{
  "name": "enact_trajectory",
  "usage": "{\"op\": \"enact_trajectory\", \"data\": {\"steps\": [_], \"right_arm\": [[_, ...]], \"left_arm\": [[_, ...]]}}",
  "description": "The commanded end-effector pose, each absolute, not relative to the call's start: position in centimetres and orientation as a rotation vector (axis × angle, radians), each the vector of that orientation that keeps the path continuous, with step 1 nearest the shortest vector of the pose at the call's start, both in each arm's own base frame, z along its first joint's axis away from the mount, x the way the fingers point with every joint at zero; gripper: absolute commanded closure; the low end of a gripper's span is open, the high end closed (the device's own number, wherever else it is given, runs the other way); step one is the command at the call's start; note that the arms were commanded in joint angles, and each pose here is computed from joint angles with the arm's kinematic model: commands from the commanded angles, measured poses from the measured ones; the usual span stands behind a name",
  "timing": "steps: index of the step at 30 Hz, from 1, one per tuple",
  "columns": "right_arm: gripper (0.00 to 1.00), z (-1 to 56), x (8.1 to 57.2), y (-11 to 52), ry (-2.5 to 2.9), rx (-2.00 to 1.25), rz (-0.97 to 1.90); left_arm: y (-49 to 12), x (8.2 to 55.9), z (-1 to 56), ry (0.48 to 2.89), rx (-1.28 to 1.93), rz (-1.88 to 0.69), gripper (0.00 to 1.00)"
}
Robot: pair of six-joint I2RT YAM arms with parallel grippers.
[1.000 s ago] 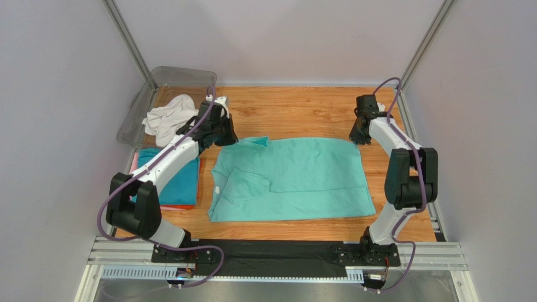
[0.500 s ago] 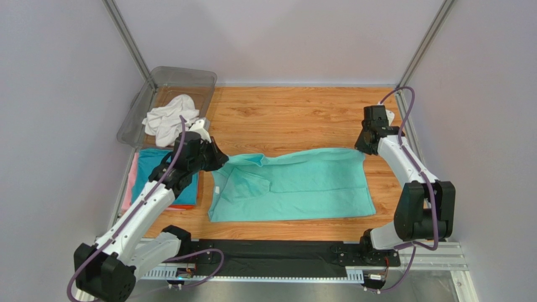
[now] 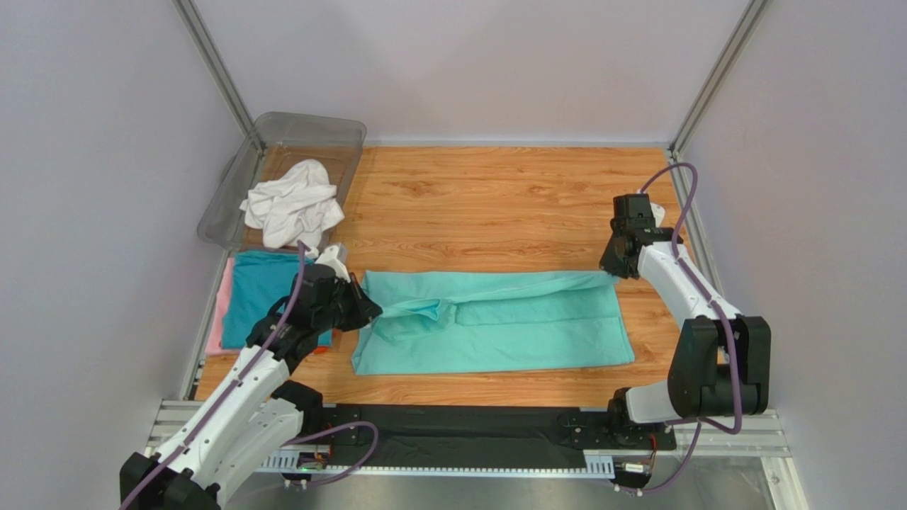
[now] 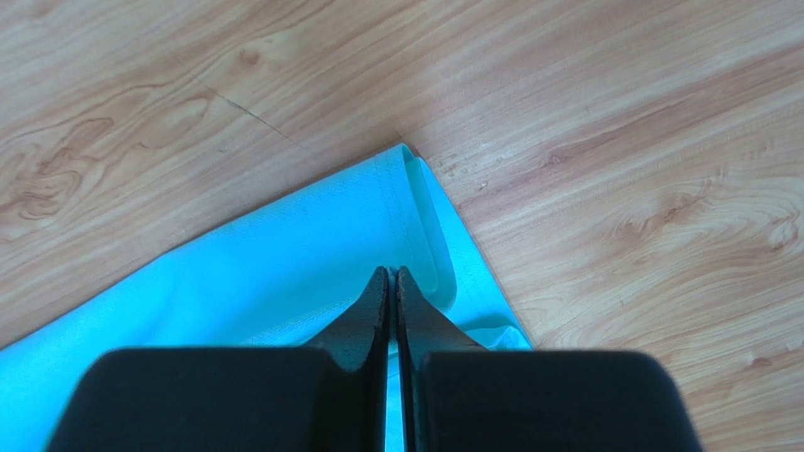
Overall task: Fold and stack the t-shirts
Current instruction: Fold the tshirt
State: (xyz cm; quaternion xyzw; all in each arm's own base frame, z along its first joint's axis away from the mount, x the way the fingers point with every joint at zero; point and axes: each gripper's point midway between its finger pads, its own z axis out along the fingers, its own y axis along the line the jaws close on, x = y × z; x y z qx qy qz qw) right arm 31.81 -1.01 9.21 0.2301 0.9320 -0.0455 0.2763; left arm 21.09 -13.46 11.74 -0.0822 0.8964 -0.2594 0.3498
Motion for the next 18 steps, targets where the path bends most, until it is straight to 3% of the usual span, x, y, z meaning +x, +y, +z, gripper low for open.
{"op": "enact_trajectory", "data": {"steps": [1,10,11,12,16,17,18], "right_arm": [[1.00,9.1,31.6,-1.1,2.484,0.615,-0.123],[0.94,6.4,29.5,-1.5,2.530,0.663,-0.168],[0.94,5.9,29.0,-1.5,2.540,0.668,-0.174],[0.89,5.7,28.7,-1.5,2.546,0.672,-0.175],[0.73,5.1,27.7,-1.2,2.571,0.681,-0.166],[0.65,5.3,27.5,-1.2,2.569,0.684,-0.161],[0.51,5.5,27.5,-1.2,2.565,0.685,-0.152]], "left_arm": [[-13.8,19.6,10.2,2.372,-0.262,-0.722,1.00],[-13.1,17.3,7.1,2.458,-0.351,-0.708,0.95],[-13.1,17.2,6.9,2.462,-0.360,-0.713,0.83],[-13.1,16.8,6.5,2.478,-0.379,-0.716,0.75],[-13.3,15.8,6.7,2.481,-0.395,-0.768,0.63],[-13.3,15.7,6.9,2.474,-0.394,-0.773,0.53],[-13.2,15.4,7.1,2.475,-0.405,-0.774,0.48]]}}
